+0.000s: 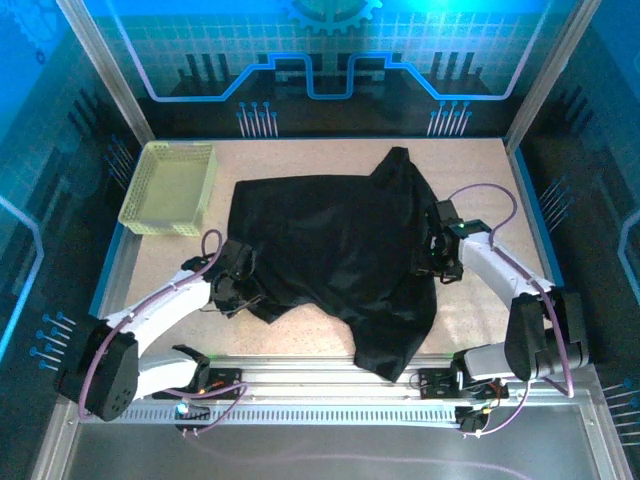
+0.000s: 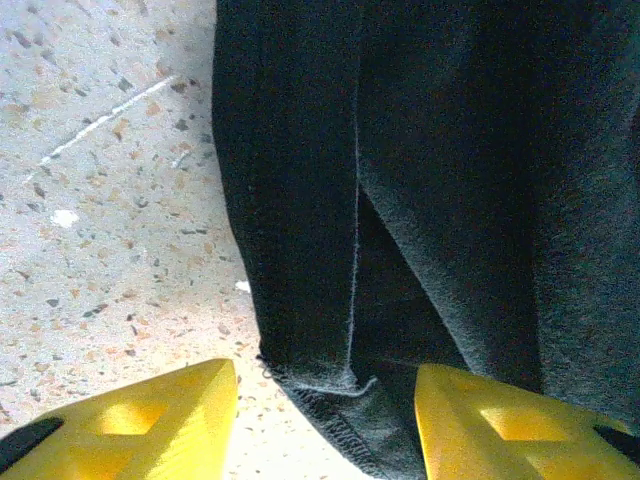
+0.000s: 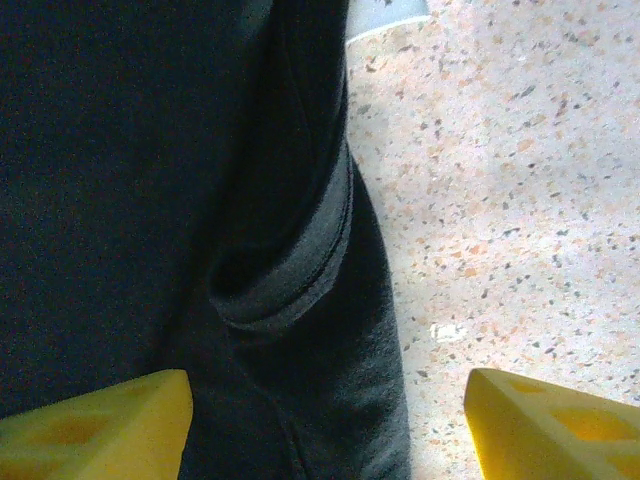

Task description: Fold the inside-out t-shirt

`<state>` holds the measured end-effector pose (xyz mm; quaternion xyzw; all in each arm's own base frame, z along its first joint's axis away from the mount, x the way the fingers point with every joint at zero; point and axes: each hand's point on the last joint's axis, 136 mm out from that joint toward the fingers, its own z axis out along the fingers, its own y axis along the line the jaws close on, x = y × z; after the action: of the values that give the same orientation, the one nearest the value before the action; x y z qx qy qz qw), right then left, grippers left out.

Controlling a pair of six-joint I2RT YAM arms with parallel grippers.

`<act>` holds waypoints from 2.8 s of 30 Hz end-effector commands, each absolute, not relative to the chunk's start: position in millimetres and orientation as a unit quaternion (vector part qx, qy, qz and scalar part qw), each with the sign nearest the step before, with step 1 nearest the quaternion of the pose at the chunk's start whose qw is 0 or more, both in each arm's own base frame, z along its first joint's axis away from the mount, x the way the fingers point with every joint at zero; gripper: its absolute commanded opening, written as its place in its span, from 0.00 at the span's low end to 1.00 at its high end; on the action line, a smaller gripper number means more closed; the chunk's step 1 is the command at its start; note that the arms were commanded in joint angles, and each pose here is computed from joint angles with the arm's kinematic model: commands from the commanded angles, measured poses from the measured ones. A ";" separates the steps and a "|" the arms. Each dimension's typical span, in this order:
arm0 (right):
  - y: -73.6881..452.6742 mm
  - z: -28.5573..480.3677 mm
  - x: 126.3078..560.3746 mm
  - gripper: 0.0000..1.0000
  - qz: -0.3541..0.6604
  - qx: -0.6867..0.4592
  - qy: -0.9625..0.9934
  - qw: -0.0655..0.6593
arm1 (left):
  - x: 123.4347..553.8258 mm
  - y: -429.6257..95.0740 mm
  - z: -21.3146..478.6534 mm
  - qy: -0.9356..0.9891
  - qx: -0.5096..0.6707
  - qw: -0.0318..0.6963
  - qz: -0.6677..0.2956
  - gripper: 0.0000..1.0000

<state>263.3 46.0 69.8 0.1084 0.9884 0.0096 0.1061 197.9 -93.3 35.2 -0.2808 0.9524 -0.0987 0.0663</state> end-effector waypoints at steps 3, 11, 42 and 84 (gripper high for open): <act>60.0 54.5 256.1 0.75 0.017 0.105 0.990 0.095 | 189.6 -90.6 15.5 0.955 -0.282 0.049 -0.079 0.43; 65.2 36.0 254.3 0.59 -0.006 0.102 0.992 0.070 | 194.0 -90.0 7.1 0.956 -0.277 0.056 -0.075 0.17; -14.8 109.9 287.1 0.00 0.073 0.236 0.952 0.182 | 245.0 -12.7 132.5 0.867 -0.354 0.324 -0.137 0.00; 139.8 23.8 248.8 0.39 0.018 0.048 0.998 0.035 | 365.2 4.3 103.1 0.879 -0.371 0.272 -0.125 0.00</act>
<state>233.4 132.2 21.3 0.0385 0.9988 0.0256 0.0185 357.9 1.6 94.1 -0.3729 0.8823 -0.1203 0.2609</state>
